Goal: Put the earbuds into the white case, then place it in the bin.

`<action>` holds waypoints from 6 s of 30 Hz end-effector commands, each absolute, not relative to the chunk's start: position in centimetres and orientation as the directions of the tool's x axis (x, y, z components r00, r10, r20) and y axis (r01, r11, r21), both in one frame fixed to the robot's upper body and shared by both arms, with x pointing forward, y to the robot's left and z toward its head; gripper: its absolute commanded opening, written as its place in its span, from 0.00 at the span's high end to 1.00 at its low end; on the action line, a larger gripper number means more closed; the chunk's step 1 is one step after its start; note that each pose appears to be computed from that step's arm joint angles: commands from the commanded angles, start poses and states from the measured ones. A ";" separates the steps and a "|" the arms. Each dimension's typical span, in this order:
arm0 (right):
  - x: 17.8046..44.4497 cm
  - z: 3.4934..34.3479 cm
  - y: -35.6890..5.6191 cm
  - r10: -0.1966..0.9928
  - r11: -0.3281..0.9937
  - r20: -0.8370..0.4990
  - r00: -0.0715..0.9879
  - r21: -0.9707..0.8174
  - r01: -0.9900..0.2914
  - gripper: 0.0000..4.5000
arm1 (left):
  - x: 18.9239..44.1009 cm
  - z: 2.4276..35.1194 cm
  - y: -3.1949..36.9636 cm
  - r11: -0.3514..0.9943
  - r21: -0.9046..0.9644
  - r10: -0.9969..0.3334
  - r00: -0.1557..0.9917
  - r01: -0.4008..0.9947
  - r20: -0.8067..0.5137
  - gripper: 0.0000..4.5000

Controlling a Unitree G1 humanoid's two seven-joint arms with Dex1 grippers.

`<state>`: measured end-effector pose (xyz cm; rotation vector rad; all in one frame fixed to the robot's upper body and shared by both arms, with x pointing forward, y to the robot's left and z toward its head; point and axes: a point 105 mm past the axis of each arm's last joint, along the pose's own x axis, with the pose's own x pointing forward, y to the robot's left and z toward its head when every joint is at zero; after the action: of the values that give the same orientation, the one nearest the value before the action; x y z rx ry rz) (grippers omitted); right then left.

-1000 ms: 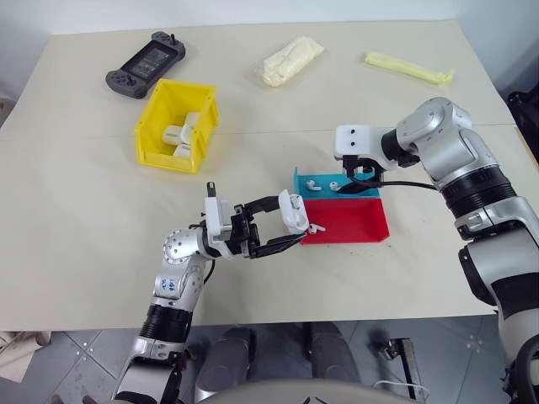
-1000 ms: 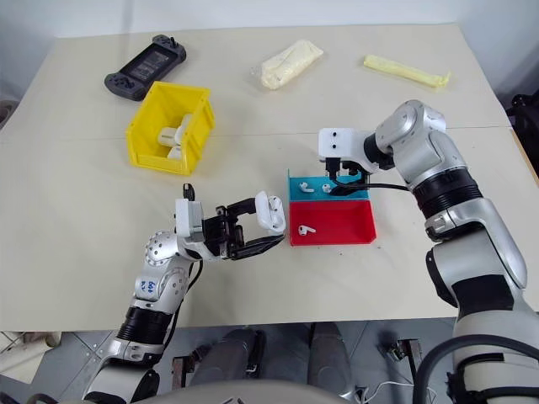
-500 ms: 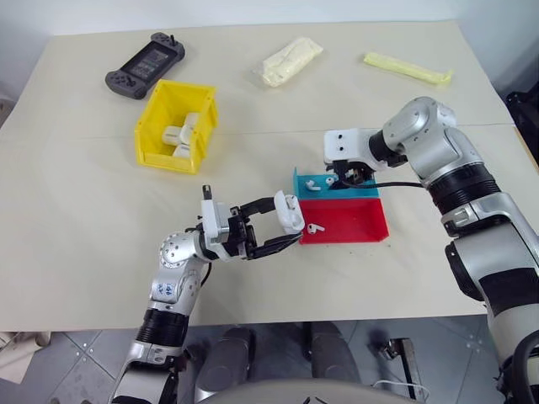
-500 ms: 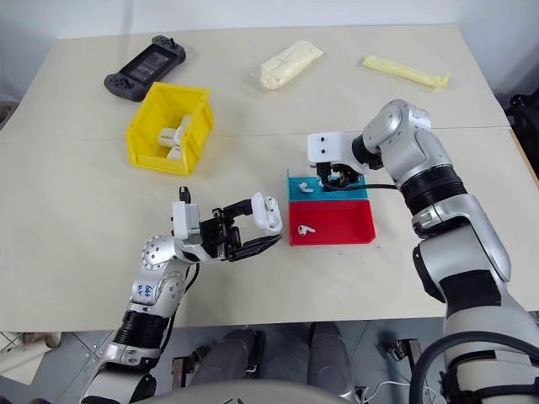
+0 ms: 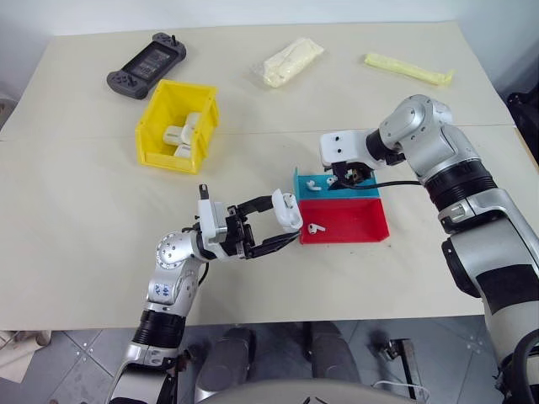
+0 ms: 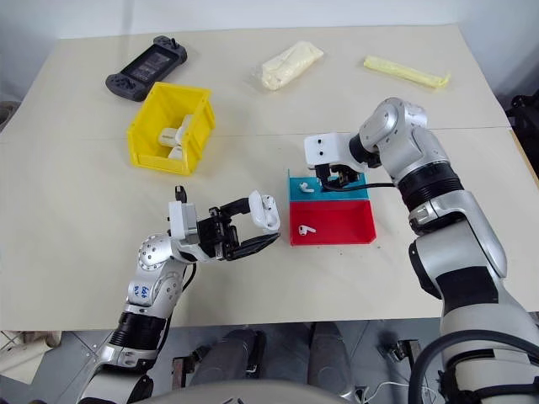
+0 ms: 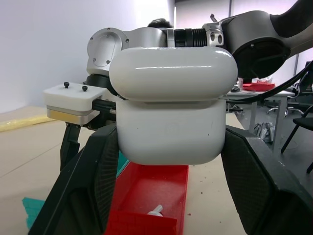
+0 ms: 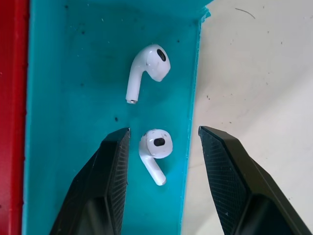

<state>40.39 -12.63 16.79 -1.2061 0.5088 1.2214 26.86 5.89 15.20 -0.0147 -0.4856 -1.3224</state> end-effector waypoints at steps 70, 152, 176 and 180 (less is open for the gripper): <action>29.4 21.2 -19.6 0.840 0.517 -0.076 0.537 -0.187 -0.835 0.88 | 26.7 17.5 4.8 0.137 0.279 -0.924 0.021 0.951 0.382 0.39; 25.9 20.7 -9.5 0.962 0.243 -0.079 0.260 -0.180 -0.953 0.99 | 30.8 14.9 5.1 0.074 0.451 -0.986 0.133 0.890 -0.101 0.39; 25.8 17.9 -16.1 0.867 0.465 -0.127 0.482 -0.143 -0.874 0.99 | 28.3 16.5 7.5 0.181 0.361 -0.982 0.147 0.915 0.120 0.39; 25.1 18.1 -17.3 0.852 0.502 -0.088 0.516 -0.142 -0.853 0.96 | 27.8 16.8 10.4 0.312 0.314 -0.946 0.262 0.897 0.193 0.39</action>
<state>25.73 -17.29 16.62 -0.1576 0.0910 1.0213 28.33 9.10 14.99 0.1735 -0.2919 -1.3143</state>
